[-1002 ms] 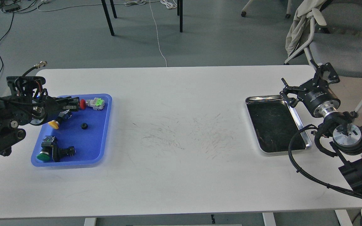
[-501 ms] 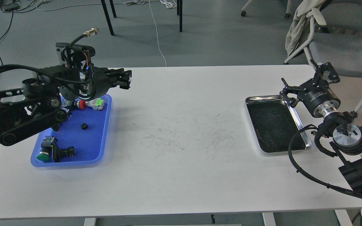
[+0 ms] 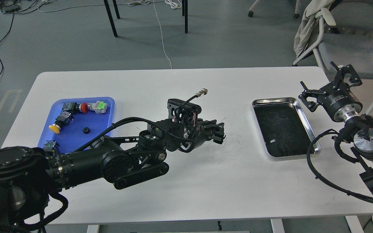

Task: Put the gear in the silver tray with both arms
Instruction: 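Lift the black gear and carry it to the table center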

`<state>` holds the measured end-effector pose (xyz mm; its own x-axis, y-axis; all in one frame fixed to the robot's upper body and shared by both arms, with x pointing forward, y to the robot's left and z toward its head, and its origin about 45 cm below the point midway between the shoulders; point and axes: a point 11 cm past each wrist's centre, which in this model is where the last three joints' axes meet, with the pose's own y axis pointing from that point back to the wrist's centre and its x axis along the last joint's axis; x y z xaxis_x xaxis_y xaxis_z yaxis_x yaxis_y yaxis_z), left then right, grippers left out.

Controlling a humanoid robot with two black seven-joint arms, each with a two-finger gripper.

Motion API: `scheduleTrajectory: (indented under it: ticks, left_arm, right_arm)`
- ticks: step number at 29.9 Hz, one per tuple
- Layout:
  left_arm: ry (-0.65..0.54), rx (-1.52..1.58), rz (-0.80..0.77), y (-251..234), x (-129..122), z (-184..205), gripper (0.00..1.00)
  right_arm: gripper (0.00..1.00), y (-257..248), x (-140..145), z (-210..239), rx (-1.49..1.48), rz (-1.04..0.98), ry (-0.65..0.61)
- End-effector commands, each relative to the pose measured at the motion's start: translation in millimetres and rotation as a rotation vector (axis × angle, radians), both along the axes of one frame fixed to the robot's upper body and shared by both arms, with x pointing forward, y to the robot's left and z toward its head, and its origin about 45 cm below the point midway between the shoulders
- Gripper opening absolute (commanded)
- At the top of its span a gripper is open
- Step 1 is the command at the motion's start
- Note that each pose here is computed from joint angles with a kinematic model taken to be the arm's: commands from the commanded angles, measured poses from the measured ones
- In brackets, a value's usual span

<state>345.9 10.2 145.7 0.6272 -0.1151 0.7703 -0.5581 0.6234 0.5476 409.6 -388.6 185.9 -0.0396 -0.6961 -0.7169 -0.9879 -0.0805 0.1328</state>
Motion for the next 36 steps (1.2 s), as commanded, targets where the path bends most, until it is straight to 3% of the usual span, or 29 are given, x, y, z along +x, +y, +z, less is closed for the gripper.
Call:
scheduleTrajectory:
  ticks: [1, 5, 20, 29, 36]
  left_arm:
    - [0.017, 0.014, 0.039, 10, -2, -19, 0.07]
    - [0.046, 0.035, 0.083, 25, -1, -38, 0.07]
    - [0.069, -0.025, 0.05, 10, -25, -39, 0.09]
    - [0.058, -0.063, 0.071, 10, -22, -36, 0.27]
    - [0.077, -0.098, 0.088, 10, -26, -39, 0.51]
  right_arm:
    - [1.0, -1, -1, 0, -0.002, -0.002, 0.001]
    - [1.0, -2, -1, 0, -0.004, -0.001, 0.002]
    - [1.0, -3, 0, 2, 0.002, -0.008, -0.008]
    - [1.0, -11, 1, 9, 0.019, -0.034, -0.038]
    - [1.0, -8, 3, 17, 0.042, -0.035, -0.113]
